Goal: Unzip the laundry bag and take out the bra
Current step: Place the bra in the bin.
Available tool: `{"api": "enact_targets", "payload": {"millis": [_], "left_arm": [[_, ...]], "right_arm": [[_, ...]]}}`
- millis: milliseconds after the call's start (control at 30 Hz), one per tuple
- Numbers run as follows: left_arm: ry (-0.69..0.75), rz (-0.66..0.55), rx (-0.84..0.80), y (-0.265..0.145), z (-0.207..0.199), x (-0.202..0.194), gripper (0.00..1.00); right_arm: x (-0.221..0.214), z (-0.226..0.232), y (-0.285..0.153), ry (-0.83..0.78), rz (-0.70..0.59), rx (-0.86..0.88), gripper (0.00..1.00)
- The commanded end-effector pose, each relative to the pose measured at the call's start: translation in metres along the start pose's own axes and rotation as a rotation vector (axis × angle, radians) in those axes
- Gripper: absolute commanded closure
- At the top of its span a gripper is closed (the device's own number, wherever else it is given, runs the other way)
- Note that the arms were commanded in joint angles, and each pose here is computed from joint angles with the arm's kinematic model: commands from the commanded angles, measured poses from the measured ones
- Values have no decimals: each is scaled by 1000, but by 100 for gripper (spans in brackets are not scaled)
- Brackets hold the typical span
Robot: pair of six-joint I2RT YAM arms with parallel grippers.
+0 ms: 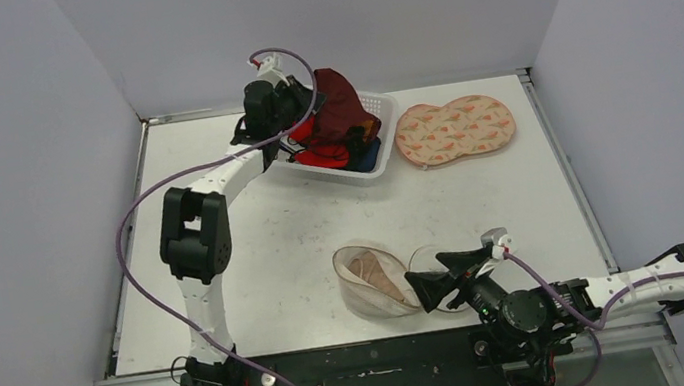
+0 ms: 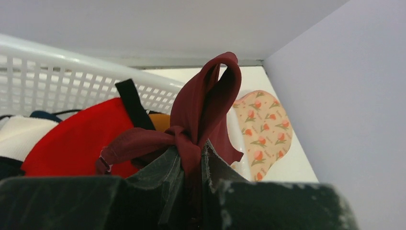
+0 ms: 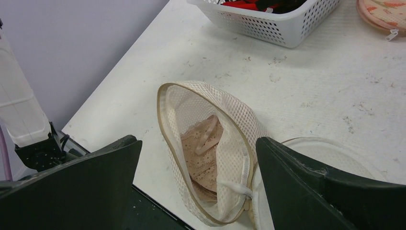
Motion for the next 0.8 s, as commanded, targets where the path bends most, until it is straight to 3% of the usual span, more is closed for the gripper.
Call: {"api": "enact_targets", "payload": {"millis": [0, 467, 500, 633, 767], "left_arm": [[36, 40, 2, 11, -4, -11, 100], [24, 219, 96, 23, 14, -50, 100], [24, 224, 102, 23, 14, -51, 95], [32, 222, 145, 16, 12, -44, 58], [60, 193, 192, 3, 6, -29, 41]], "right_arm": [[11, -3, -3, 55, -26, -28, 6], [13, -6, -4, 54, -24, -40, 6], [14, -6, -5, 52, -24, -40, 6], [16, -6, -5, 45, -24, -42, 5], [20, -6, -6, 40, -27, -39, 6]]}}
Point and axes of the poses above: each gripper's point midway between its finger pads, its own y axis out along the fingers, its own z axis along the line the jaws close on, x = y × z, the point moved 10 cm from there along -y, back along the fingers, and after that the axes turned 2 degrees about y, right-handed, at the moved point
